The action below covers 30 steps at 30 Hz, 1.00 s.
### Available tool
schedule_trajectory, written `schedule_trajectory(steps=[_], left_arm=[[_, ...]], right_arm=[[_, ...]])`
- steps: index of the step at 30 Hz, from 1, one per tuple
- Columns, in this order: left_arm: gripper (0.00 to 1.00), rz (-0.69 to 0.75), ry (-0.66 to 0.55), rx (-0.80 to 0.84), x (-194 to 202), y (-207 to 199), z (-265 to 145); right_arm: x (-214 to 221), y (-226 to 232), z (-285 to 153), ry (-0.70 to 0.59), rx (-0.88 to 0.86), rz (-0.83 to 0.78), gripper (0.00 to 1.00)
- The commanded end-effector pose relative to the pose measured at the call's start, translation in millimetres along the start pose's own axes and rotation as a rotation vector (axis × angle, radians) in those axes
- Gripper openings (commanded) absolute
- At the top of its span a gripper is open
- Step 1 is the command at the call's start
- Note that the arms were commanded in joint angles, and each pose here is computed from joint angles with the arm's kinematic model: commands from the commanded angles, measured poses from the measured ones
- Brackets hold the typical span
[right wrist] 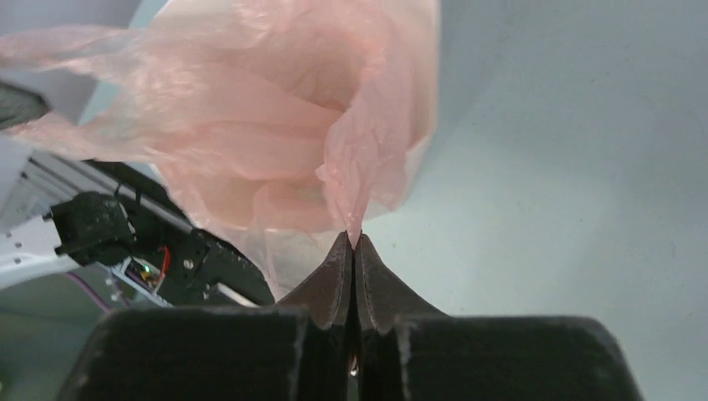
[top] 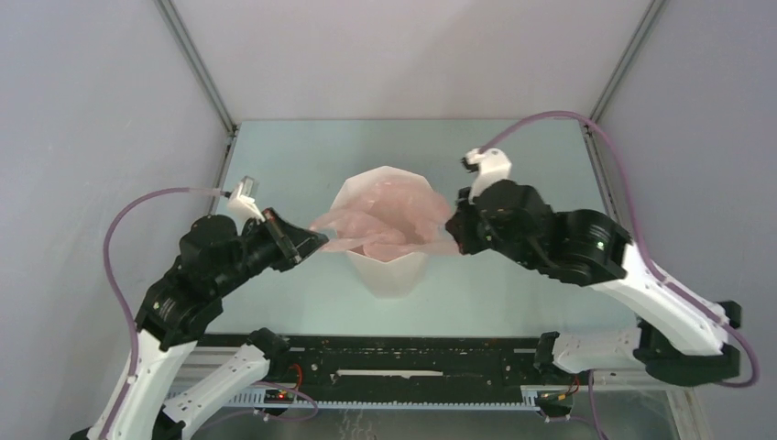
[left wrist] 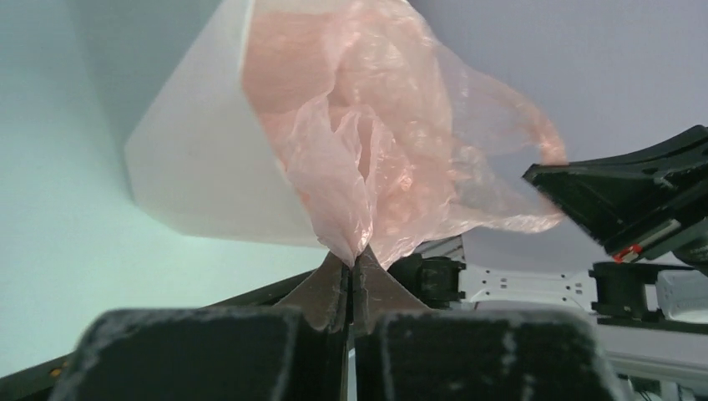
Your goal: Put the trash bags into the trash bin
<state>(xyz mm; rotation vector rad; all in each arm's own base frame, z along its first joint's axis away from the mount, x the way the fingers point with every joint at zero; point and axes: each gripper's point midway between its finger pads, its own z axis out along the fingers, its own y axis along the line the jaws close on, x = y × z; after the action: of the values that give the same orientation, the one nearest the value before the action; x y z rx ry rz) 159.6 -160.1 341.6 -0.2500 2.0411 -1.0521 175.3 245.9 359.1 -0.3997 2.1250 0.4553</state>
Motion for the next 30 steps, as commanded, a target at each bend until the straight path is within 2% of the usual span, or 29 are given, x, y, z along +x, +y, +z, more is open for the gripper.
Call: schedule_trajectory(steps=[1,5,10,14,19,21,23,25,27,30], left_arm=[[0.0,0.094,-0.102,-0.139,-17.0,25.1,-28.6],[0.0,0.188,-0.123,-0.298,-26.9,50.6,-43.5],[0.0,0.228,-0.119,-0.411,-35.3,64.3,-49.4],[0.02,0.186,-0.177,-0.542,-42.6,85.2,-63.4],[0.34,0.14,-0.255,-0.514,-51.4,79.5,-70.7],[0.6,0.062,-0.228,-0.436,-47.4,60.5,-67.4],[0.82,-0.108,-0.176,-0.278,-34.9,27.7,-60.5],[0.89,-0.277,-0.145,-0.151,-26.1,4.4,-57.3],[0.92,-0.429,-0.121,-0.011,-20.4,-17.3,-55.2],[0.98,-0.557,-0.07,0.148,-13.9,-38.9,-52.0]], right_arm=[[-24.2,-12.7,-8.4,-0.16,-0.136,0.178,0.01],[-9.2,-35.4,-2.1,-0.14,-0.175,0.256,0.0],[12.2,-3.8,11.2,-0.066,-0.379,0.263,0.0],[19.5,-17.3,18.1,-0.047,-0.301,0.3,0.0],[20.2,-35.9,8.8,-0.078,-0.254,0.296,0.0],[16.5,-29.0,3.4,-0.086,-0.303,0.297,0.0],[13.0,-19.8,0.2,-0.087,-0.354,0.307,0.0],[11.2,-14.3,-0.4,-0.085,-0.376,0.317,0.0],[9.7,-11.7,-0.9,-0.088,-0.386,0.324,0.0],[9.9,-8.8,-2.2,-0.087,-0.397,0.324,0.0]])
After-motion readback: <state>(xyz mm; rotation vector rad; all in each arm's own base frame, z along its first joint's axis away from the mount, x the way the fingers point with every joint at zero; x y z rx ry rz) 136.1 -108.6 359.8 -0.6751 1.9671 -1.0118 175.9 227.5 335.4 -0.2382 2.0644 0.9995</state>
